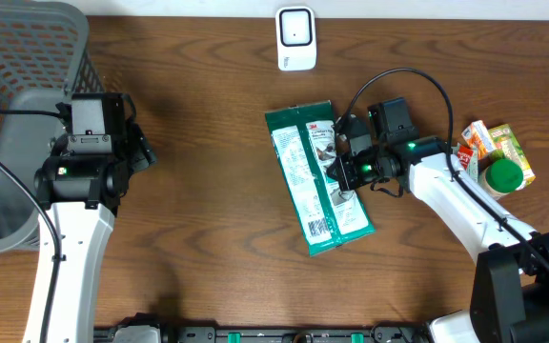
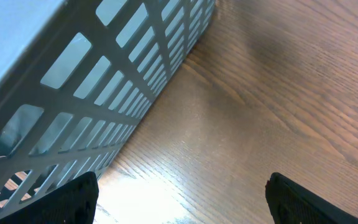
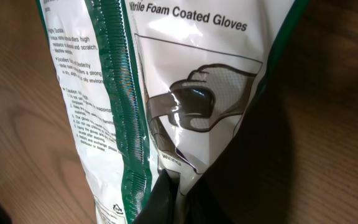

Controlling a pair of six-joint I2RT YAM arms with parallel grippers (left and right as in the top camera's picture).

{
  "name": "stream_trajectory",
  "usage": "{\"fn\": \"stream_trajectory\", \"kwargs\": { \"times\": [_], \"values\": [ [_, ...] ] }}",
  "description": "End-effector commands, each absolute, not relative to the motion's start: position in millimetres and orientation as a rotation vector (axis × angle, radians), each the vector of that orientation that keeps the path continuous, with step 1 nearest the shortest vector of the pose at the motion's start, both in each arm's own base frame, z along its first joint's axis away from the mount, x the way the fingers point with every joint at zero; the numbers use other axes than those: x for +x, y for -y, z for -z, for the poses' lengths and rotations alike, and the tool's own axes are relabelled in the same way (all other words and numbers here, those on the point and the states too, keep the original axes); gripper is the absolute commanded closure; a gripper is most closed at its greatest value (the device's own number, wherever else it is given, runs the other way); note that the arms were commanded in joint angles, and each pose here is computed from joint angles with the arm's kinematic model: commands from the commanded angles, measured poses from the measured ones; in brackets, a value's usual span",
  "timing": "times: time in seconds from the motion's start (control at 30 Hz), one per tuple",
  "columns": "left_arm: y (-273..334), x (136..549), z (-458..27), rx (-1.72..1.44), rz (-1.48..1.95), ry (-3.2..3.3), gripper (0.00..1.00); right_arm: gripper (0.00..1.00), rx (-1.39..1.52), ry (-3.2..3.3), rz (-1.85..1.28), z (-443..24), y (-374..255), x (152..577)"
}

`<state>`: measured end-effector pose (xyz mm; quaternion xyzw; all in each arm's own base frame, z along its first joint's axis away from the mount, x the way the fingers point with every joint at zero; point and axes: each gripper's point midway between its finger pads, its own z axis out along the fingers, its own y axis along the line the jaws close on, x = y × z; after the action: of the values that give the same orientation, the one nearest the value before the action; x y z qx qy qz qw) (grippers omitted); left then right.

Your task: Scan the item barcode

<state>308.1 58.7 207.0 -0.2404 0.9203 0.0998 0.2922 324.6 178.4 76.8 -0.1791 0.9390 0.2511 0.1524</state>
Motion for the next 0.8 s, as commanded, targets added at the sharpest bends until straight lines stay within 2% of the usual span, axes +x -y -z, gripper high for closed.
{"fn": "stream_trajectory", "kwargs": {
  "times": [0.0,0.77],
  "values": [
    [-62.4,308.5,-212.3,-0.64,-0.283,-2.438,0.13,0.99,-0.536,-2.679,-0.731,-78.6,-178.9,325.1],
    [-62.4,308.5,-212.4,-0.64,-0.283,-2.437,0.13,0.99,-0.535,-2.687,-0.732,-78.0,-178.5,323.6]
  ]
}}
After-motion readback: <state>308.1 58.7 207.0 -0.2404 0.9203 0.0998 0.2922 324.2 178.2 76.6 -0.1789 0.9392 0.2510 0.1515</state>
